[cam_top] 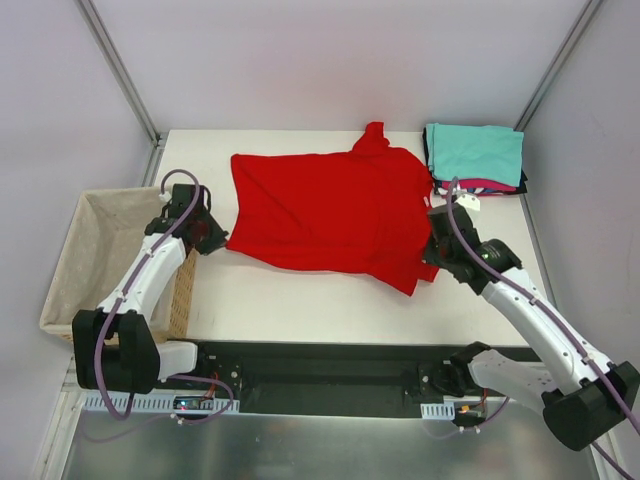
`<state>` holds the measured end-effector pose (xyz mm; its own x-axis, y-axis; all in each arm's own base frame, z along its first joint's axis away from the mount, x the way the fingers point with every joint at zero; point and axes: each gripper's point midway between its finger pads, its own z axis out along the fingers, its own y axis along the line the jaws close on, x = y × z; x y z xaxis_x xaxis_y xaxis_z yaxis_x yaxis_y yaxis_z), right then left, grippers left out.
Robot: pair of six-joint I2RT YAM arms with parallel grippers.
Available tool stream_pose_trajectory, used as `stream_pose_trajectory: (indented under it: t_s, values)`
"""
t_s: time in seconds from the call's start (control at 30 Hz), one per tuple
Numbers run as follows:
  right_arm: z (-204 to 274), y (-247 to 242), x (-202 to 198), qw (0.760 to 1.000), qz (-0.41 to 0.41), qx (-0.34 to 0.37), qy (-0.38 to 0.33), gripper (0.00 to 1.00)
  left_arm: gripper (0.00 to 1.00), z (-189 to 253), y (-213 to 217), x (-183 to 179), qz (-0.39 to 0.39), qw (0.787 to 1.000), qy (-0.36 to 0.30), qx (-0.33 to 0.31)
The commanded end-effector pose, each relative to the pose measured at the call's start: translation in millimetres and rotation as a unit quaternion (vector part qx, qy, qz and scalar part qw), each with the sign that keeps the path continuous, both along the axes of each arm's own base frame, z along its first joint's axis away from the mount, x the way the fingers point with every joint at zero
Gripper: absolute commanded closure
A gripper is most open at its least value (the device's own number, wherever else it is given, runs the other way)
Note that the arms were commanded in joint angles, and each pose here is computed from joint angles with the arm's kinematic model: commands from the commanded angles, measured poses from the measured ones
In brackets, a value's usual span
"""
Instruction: Fold and stack the t-shirts
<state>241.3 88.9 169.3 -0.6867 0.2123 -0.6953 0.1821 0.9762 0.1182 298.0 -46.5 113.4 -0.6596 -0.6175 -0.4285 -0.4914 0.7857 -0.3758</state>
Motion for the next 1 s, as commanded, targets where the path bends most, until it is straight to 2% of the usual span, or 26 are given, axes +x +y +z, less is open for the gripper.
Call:
stream_pose_trajectory:
  t_s: [0.0, 0.37, 0.97]
  values:
    - [25.0, -6.4, 22.0, 0.999, -0.015, 0.007, -0.027, 0.99, 1.00, 8.5, 1.9, 4.9, -0.010, 1.000, -0.003, 0.000]
    - [52.9, -23.6, 43.1, 0.998, -0.044, 0.018, -0.048, 0.99, 1.00, 13.3, 8.4, 10.5, -0.004, 1.000, -0.008, -0.001]
    - [66.7, -60.7, 40.7, 0.995, -0.081, 0.029, -0.053, 0.99, 1.00, 15.0, 24.1, 14.7, 0.017, 1.000, -0.006, -0.005]
